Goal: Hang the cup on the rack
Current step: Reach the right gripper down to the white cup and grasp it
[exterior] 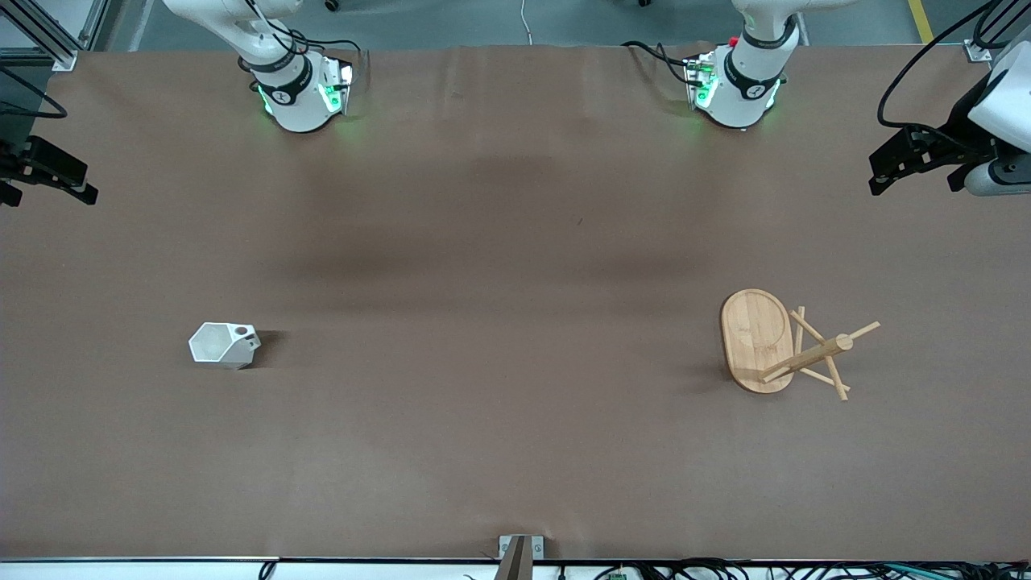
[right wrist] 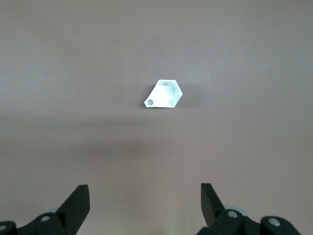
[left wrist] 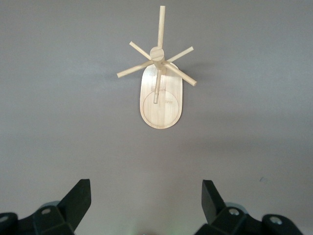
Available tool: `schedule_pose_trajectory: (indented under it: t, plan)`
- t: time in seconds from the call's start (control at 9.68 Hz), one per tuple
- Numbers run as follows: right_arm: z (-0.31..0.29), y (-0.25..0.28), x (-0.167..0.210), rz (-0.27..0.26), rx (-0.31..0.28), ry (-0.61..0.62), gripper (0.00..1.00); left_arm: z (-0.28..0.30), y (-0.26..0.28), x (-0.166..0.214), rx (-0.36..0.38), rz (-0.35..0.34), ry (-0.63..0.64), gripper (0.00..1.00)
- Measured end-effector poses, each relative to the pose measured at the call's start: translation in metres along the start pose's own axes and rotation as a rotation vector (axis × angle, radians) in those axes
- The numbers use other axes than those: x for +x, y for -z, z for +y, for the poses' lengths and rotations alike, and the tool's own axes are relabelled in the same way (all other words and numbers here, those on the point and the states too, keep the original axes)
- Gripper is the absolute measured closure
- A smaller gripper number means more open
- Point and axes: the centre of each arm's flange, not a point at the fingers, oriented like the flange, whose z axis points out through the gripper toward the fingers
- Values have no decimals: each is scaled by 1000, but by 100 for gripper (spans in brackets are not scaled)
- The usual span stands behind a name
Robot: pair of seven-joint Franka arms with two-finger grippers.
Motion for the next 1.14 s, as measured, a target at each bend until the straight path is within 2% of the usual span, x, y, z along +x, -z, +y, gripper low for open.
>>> schedule_pose_trajectory:
  t: [0.21,0.41,0.62,0.83,1.14]
  plan:
    - [3,-18,6,2,0,-4,0,1,-2,1,-1,-4,-1,0]
    - [10,-65,20,5,-2,6,0,0,-2,2,-1,-5,1,0]
    - [19,-118,34,2,-5,73,0,0,-3,2,-1,-5,0,0]
    - [30,-173,53,-34,-8,147,0,0,-3,1,-1,-8,-1,0]
    - [41,-252,79,-86,-6,323,0,0,-4,0,1,-22,-1,0]
